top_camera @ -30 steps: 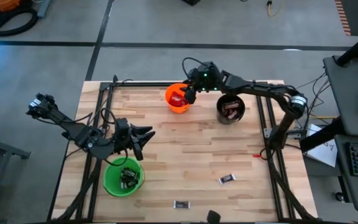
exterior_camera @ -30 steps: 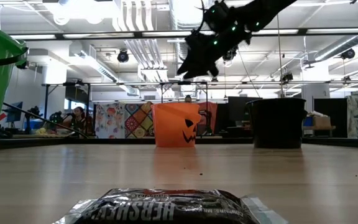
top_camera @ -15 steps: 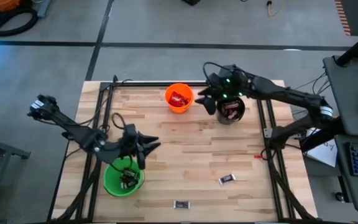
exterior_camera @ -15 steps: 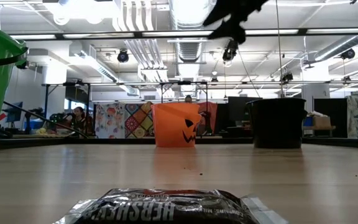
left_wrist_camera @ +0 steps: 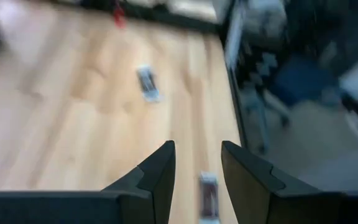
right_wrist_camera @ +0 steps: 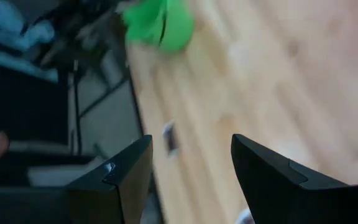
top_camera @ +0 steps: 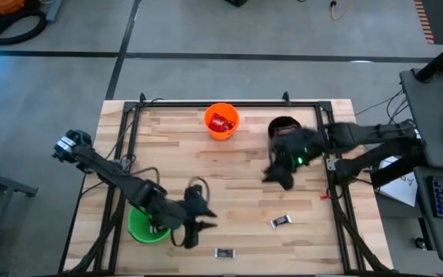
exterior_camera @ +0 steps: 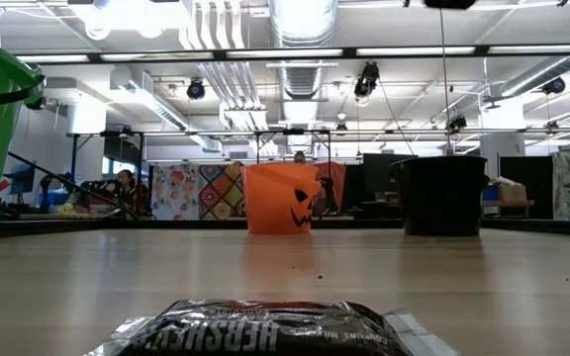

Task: Sort candy
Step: Put the black chocolate into the green bucket

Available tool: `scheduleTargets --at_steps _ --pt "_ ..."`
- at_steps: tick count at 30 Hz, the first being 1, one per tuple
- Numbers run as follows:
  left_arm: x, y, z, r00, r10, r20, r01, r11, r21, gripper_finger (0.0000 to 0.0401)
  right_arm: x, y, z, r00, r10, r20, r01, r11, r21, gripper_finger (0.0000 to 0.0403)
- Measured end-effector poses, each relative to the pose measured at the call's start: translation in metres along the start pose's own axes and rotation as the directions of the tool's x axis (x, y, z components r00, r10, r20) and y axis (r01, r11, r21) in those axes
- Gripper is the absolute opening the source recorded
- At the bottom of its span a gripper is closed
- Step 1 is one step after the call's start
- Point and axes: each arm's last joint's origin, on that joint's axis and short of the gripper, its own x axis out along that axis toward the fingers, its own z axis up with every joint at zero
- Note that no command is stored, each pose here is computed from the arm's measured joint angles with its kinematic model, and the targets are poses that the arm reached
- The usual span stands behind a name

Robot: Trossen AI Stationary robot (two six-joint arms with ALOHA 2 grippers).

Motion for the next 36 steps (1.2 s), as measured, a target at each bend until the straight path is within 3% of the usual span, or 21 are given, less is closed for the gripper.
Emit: scheduleTargets --at_steps 7,18,23,36 --pt "0.038 -0.018 -0.011 0.969 -0.026 -0.244 0.048 0.995 0.084 0.0115 0.007 0.032 -0.045 0.981 0.042 -0.189 -0.040 0.999 0.015 0.0210" --pt "0.107 -0.051 -0.039 0.893 0.025 -0.449 0.055 0.985 0.164 0.0115 0.012 0.056 -0.100 0.964 0.003 -0.267 -0.023 0.997 -0.071 0.0210" --pt "0.128 -0.058 -0.064 0.845 0.070 -0.530 0.040 0.980 0.193 0.0115 0.010 0.063 -0.113 0.976 -0.024 -0.216 -0.002 0.993 -0.117 0.0210" --pt "0.154 -0.058 -0.090 0.820 0.105 -0.563 -0.015 0.987 0.162 0.0125 0.010 0.068 -0.120 0.980 -0.033 -0.194 0.002 0.987 -0.158 0.0210"
